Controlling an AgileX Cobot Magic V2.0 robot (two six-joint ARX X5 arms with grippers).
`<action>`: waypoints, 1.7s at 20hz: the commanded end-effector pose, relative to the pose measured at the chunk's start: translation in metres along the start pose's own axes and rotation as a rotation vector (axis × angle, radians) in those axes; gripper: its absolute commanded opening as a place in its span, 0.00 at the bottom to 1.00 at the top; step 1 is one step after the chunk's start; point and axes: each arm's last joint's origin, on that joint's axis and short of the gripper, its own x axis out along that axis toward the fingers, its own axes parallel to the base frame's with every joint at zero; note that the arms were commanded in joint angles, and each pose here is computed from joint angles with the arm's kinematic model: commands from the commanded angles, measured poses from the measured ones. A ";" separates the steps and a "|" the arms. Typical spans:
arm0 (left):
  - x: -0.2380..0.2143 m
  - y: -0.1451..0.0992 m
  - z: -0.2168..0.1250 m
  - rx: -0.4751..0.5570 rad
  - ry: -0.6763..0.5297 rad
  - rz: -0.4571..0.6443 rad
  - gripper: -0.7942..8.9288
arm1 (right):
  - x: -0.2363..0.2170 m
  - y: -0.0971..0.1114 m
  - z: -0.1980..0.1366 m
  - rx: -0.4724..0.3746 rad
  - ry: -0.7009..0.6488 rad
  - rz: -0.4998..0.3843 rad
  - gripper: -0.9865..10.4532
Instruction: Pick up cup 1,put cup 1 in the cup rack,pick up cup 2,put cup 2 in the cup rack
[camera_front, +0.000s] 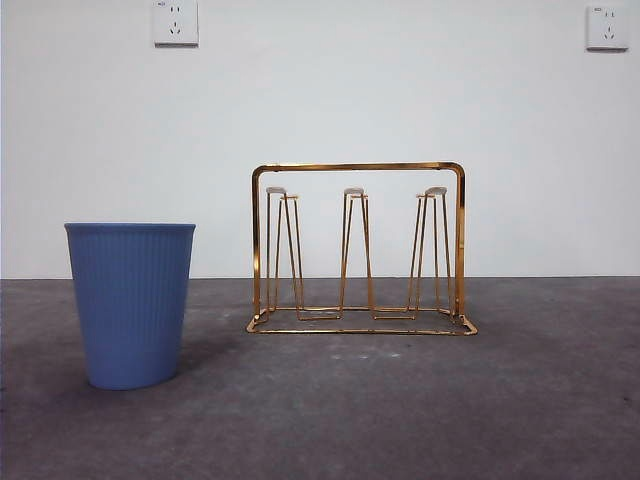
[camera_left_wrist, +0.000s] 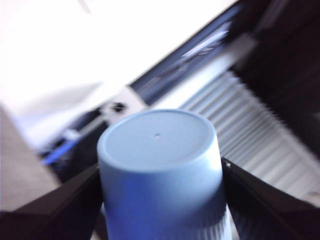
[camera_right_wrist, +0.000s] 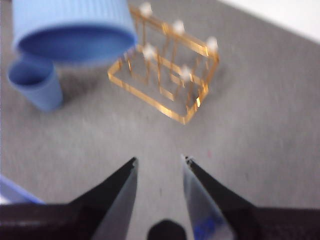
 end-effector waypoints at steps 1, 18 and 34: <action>0.007 -0.005 0.000 0.201 0.004 0.086 0.08 | -0.010 -0.003 -0.012 0.050 0.017 -0.019 0.22; 0.099 0.022 -0.039 0.833 0.091 0.612 0.07 | -0.065 -0.018 -0.054 0.153 -0.180 0.001 0.22; 0.116 0.095 -0.062 0.866 0.143 0.747 0.07 | -0.066 -0.018 -0.055 0.153 -0.187 0.001 0.22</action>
